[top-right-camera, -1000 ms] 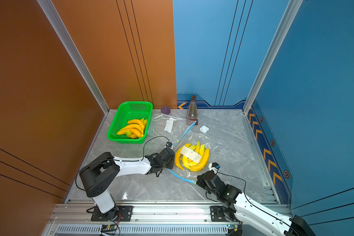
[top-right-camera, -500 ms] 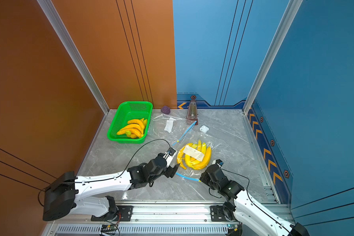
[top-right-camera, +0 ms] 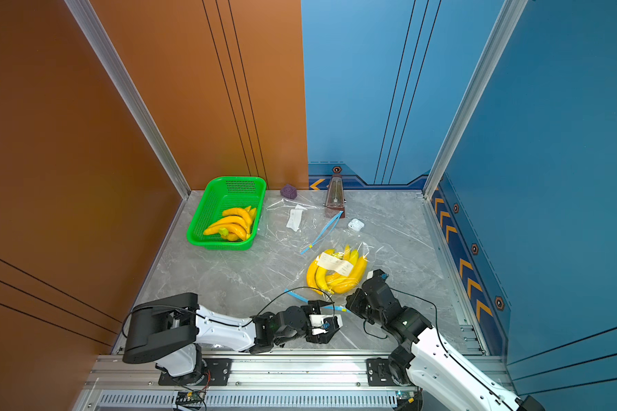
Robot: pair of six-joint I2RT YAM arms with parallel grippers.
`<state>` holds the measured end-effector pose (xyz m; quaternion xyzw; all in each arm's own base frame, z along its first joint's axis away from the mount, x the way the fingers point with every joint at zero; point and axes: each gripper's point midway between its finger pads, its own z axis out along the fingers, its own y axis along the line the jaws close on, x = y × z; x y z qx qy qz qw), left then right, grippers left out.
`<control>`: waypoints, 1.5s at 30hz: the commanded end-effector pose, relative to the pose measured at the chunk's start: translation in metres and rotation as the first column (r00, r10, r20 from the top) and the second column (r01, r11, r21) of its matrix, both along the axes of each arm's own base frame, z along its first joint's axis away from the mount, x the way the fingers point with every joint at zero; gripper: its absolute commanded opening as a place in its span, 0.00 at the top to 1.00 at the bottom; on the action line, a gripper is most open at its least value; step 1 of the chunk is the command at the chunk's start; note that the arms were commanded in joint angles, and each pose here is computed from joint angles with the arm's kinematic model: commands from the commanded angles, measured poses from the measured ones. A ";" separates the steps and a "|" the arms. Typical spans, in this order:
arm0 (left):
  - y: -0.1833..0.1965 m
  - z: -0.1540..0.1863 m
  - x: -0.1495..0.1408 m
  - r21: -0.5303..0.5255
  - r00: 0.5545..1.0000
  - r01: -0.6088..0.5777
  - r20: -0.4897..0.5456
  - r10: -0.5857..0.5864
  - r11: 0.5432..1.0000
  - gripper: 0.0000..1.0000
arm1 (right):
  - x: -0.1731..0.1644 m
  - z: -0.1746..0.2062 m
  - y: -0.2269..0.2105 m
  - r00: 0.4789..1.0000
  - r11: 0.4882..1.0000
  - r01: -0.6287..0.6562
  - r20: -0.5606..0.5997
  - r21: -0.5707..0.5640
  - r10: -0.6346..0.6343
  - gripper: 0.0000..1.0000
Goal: Open the zip-top bag and take out the banana
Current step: Unzip the zipper on the zipper food storage bag.
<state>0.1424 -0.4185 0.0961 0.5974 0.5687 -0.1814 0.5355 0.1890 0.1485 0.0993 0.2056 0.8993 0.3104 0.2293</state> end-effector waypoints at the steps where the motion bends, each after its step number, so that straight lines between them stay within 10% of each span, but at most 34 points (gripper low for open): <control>1: -0.018 0.030 0.001 -0.098 0.989 0.060 0.138 -0.047 0.993 0.26 | -0.005 0.000 -0.002 0.999 1.000 -0.010 -0.036 -0.014 0.010 1.00; 27: -0.030 0.006 0.028 -0.023 0.967 -0.041 0.252 0.046 0.999 0.87 | -0.003 0.000 -0.001 0.996 1.000 0.015 -0.085 0.026 -0.013 1.00; 33: -0.023 0.011 0.026 -0.039 0.971 -0.048 0.233 0.056 0.998 0.87 | -0.001 -0.008 -0.010 0.995 0.999 0.035 -0.094 -0.017 -0.037 1.00; 45: -0.020 0.015 0.037 -0.093 0.986 -0.066 0.147 0.080 0.993 0.90 | -0.008 -0.004 -0.012 0.998 0.999 0.023 -0.054 0.024 -0.022 0.68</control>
